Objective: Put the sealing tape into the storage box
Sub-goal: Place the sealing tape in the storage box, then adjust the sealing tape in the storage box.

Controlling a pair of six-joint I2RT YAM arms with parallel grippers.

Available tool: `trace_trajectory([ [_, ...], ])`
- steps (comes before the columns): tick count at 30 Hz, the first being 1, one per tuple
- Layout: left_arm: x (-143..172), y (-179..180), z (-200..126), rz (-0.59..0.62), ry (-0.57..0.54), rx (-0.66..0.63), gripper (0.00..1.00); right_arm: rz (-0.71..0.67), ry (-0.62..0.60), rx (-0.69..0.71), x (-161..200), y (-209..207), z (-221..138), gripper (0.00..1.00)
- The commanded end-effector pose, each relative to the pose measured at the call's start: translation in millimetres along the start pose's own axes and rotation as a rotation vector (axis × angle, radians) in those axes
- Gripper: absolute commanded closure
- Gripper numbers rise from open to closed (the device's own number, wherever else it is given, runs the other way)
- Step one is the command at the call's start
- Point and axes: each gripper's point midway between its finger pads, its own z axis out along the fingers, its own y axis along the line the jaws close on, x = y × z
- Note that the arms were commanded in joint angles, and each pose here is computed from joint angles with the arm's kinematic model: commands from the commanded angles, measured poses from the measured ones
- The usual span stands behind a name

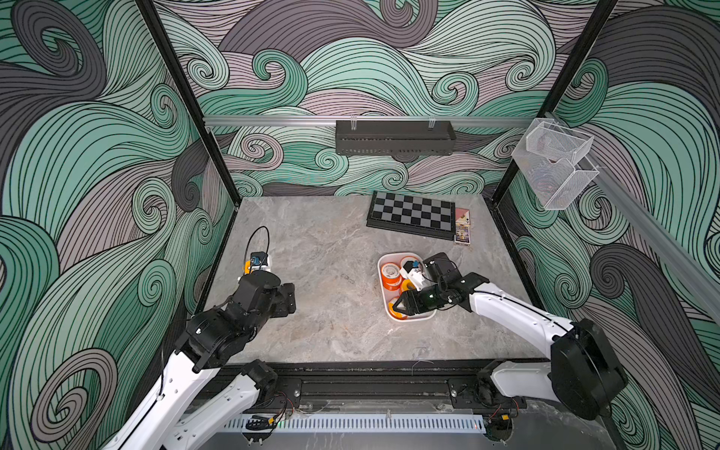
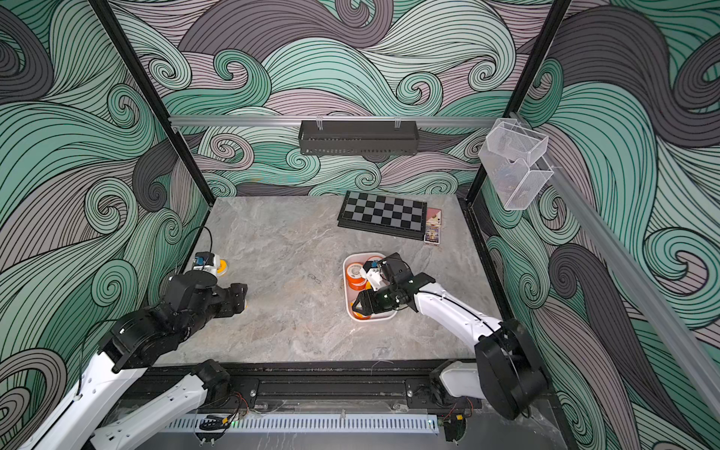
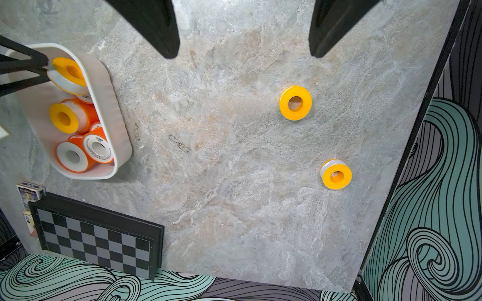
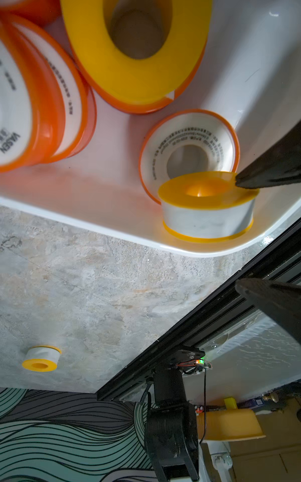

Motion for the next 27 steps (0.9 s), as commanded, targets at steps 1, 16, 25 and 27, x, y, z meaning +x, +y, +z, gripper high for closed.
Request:
trace_trajectory([
  [1, 0.0, 0.2, 2.2, 0.005, 0.001, -0.002, 0.18, -0.033, 0.006, 0.047, -1.5, -3.6, -0.7, 0.40],
  [16, 0.1, -0.2, 2.7, 0.005, 0.003, -0.002, 0.18, -0.070, 0.020, 0.161, -14.0, -16.3, 10.3, 0.43],
  [25, 0.8, -0.2, 2.7, 0.004, 0.005, -0.001, 0.18, -0.066, 0.032, 0.194, -16.8, -19.5, 16.8, 0.55],
  [27, 0.9, -0.2, 2.7, 0.005, 0.005, -0.001, 0.18, -0.065, 0.023, 0.204, -17.4, -20.5, 15.1, 0.57],
])
